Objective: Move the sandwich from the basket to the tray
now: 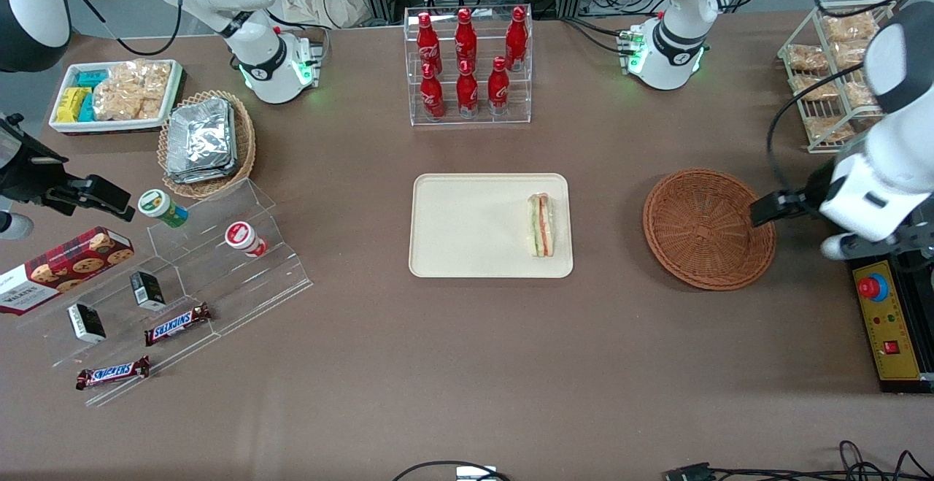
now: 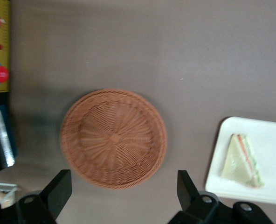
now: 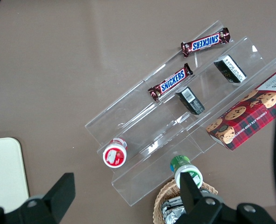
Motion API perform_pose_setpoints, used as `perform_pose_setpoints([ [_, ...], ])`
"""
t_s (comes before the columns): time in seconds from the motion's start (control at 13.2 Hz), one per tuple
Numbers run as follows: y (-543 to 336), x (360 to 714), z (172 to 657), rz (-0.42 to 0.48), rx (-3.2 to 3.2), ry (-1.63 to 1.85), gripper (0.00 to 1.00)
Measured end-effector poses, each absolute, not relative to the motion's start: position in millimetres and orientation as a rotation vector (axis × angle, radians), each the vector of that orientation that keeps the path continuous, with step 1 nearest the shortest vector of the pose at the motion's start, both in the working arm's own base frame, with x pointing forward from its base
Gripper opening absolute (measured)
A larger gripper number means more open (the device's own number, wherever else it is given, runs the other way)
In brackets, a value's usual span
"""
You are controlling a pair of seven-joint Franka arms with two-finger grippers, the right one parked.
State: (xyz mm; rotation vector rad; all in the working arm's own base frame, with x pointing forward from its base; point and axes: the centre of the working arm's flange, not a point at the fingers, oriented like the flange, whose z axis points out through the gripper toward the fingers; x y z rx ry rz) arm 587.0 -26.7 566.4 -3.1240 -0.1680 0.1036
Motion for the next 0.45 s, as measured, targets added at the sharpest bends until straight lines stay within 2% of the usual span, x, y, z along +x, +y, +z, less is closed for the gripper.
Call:
perform_pose_setpoints([
  [0.45, -8, 547, 619, 0.080, -3.117, 0.031, 1.00],
])
